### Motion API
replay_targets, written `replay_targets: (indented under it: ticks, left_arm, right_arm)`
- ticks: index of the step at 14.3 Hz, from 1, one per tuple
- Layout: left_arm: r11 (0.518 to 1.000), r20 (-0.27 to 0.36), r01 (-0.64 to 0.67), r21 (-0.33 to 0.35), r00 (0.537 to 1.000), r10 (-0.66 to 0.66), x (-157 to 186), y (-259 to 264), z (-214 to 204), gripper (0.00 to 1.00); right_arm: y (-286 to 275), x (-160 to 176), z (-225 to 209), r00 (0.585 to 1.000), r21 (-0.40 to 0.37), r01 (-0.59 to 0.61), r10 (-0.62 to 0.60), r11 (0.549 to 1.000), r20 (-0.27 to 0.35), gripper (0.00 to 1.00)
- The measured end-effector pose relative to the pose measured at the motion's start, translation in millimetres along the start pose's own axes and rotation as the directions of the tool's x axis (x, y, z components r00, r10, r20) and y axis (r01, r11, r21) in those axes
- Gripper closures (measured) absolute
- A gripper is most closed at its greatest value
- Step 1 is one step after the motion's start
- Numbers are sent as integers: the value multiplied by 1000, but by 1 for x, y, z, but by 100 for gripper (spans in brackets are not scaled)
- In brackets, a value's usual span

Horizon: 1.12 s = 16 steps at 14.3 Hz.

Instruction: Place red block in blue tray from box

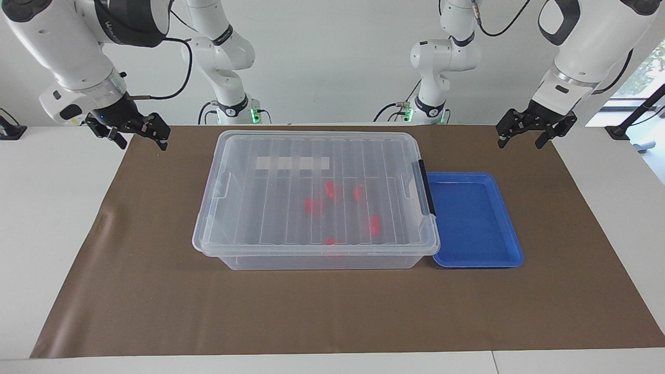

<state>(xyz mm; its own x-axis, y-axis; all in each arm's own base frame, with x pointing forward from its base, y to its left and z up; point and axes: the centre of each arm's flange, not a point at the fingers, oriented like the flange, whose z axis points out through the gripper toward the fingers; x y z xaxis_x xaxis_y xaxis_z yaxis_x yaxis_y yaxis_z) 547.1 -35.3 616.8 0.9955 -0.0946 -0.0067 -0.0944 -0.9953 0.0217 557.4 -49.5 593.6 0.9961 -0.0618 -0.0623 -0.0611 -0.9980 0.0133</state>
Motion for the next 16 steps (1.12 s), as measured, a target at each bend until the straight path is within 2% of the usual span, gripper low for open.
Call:
replay_targets:
  ticks: [6, 16]
  left_arm:
    - [1000, 0, 0, 0, 1000, 0, 0, 0, 0, 0]
    - [1000, 1, 0, 0, 1000, 0, 0, 0, 0, 0]
  right_arm:
    - [-41, 3, 31, 997, 3, -7, 7, 1000, -74, 0]
    - [-90, 27, 86, 997, 11, -15, 16, 1000, -74, 0]
